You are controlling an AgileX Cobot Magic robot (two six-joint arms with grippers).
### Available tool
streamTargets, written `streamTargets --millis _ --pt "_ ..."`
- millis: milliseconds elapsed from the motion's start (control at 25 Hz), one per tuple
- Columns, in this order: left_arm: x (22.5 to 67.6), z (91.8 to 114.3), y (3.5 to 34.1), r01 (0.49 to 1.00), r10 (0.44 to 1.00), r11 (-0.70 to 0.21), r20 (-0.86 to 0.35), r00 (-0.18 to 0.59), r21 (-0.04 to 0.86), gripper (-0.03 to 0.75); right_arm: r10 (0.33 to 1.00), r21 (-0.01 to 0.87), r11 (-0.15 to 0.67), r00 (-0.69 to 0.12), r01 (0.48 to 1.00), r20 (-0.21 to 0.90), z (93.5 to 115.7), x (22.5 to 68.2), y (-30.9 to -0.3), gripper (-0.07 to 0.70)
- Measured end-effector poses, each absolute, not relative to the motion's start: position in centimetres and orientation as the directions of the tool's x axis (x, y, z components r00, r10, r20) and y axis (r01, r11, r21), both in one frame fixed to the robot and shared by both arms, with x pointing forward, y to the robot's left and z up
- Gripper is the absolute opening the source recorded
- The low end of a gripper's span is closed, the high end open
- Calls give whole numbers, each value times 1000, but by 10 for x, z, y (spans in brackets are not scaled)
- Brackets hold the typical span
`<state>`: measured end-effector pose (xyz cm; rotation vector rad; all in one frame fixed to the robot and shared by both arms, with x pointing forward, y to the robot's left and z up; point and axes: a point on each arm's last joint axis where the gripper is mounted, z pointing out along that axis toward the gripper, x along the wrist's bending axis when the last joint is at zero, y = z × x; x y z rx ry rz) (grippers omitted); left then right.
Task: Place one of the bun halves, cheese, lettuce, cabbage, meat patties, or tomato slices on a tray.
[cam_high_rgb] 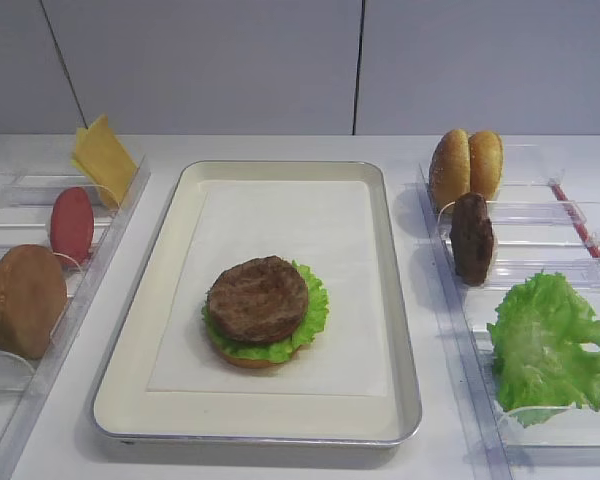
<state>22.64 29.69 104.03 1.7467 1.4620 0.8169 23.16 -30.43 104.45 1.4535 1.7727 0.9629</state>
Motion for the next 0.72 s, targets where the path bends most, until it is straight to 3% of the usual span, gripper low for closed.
streamTargets --millis 320,720 --pt "226 1040 297 540 987 -112 27 161 834 204 998 854 51 12 518 -67 1042 230 -302 368" --pt "226 1040 297 540 987 -112 27 161 834 204 997 844 61 7 533 -76 1038 232 -300 368"
